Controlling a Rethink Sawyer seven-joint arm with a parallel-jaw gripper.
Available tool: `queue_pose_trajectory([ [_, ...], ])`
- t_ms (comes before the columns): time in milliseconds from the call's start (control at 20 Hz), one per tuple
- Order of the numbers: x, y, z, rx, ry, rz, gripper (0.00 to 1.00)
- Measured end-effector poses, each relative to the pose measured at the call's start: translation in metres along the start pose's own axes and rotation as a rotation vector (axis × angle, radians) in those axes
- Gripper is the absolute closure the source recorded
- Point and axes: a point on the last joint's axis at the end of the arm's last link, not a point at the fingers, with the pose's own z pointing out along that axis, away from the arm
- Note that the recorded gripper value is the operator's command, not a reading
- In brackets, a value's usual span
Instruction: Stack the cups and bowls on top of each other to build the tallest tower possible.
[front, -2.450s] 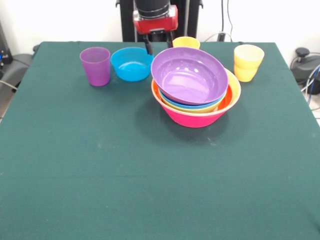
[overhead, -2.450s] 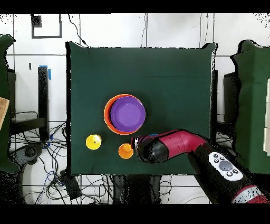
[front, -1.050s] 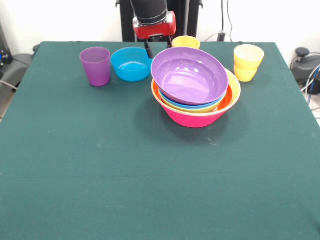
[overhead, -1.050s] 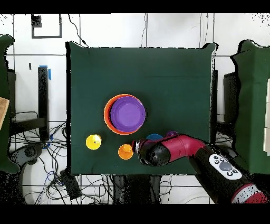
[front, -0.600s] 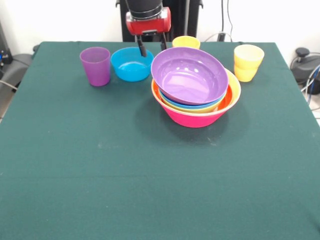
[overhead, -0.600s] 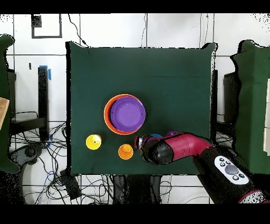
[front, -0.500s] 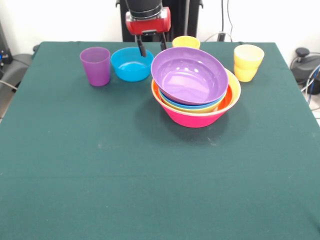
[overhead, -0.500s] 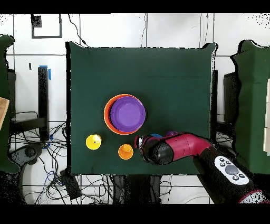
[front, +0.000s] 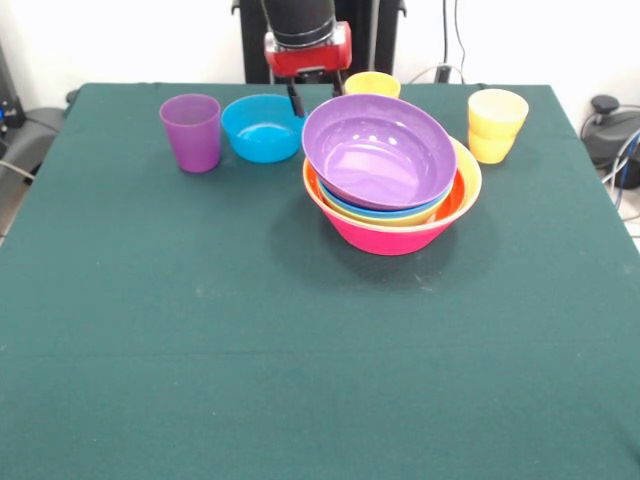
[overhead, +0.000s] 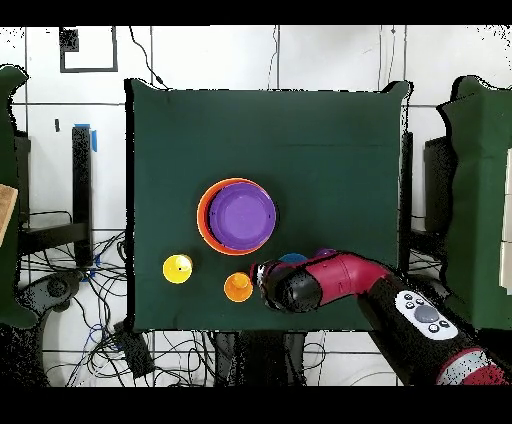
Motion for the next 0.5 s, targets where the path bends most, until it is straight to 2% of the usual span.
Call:
queue_pose_trajectory([
  [300,0.016,0.002,0.016,-0.001,0.039,-0.017,0.0],
  [500,0.018,-0.002,0.017,0.0,0.043,-0.01,0.0],
])
